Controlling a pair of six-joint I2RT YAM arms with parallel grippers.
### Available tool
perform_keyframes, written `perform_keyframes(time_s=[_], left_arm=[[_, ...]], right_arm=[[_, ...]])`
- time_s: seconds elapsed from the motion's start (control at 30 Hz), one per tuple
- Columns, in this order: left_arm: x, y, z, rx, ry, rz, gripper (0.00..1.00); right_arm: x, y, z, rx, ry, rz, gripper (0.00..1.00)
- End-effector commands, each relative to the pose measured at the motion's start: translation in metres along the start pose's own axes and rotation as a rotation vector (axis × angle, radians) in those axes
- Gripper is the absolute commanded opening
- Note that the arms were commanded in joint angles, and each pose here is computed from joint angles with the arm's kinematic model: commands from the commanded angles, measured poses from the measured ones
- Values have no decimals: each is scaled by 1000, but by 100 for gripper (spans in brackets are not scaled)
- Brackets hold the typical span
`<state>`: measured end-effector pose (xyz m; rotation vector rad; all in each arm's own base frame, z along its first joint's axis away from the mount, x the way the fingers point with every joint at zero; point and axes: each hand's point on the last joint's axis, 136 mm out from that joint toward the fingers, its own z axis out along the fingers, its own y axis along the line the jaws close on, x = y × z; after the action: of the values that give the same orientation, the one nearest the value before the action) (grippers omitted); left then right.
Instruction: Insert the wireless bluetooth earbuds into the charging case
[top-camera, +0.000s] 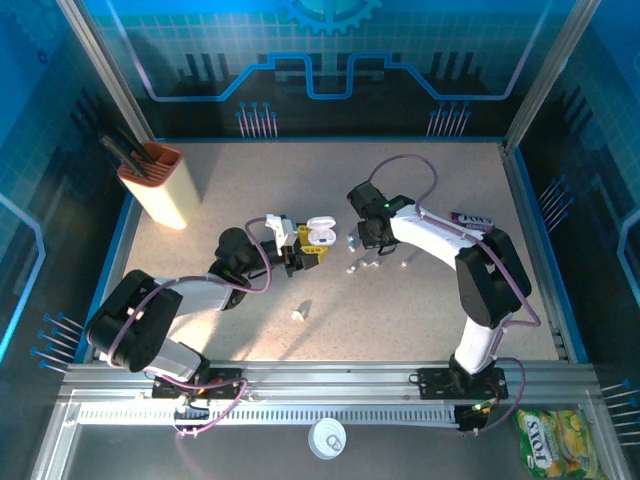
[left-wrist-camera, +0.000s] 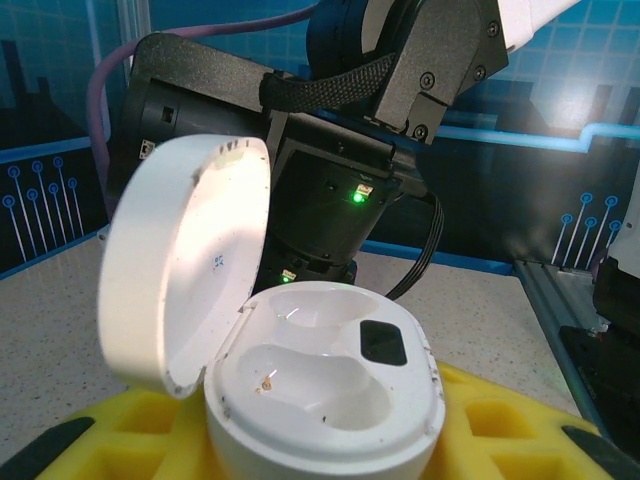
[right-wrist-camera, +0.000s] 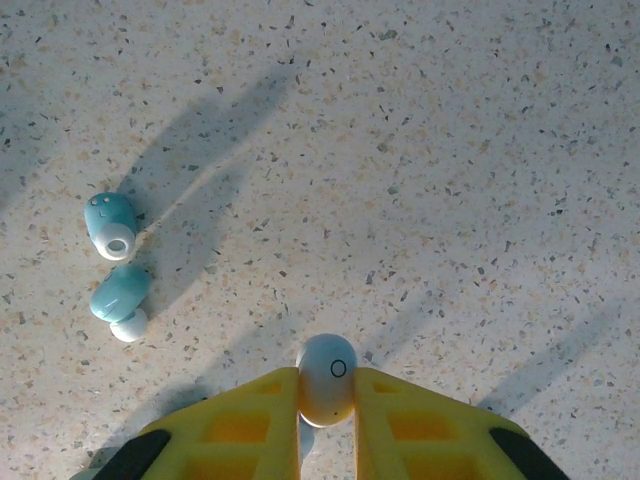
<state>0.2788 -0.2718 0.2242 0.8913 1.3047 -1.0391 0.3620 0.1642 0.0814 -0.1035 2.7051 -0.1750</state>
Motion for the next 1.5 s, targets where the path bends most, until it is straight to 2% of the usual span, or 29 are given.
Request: perform_keyframes(time_s=[0.0, 0.33, 0.6, 0.8, 0.9, 1.13, 1.47], left_arm=[[-2, 4, -4, -23, -11, 34, 39], [9, 14, -2, -45, 53, 36, 39], [12, 16, 2, -23, 80, 7, 40], [14, 14, 5, 7, 100, -17, 40], [13, 12, 5, 19, 101, -21, 40], [10, 6, 5, 49, 97, -25, 37], [2, 8, 5, 31, 57, -31, 37]], right_arm=[[-3, -3, -22, -20, -42, 26, 18], [-1, 12, -98, -268, -196, 49, 20], [3, 46, -180, -417, -355, -114, 21], [-1, 74, -222, -529, -454, -199, 21], [-4, 90, -231, -573, -471, -237, 21], [-16, 111, -231, -579, -474, -294, 22], [-6, 104, -209, -568, -416, -282, 21]])
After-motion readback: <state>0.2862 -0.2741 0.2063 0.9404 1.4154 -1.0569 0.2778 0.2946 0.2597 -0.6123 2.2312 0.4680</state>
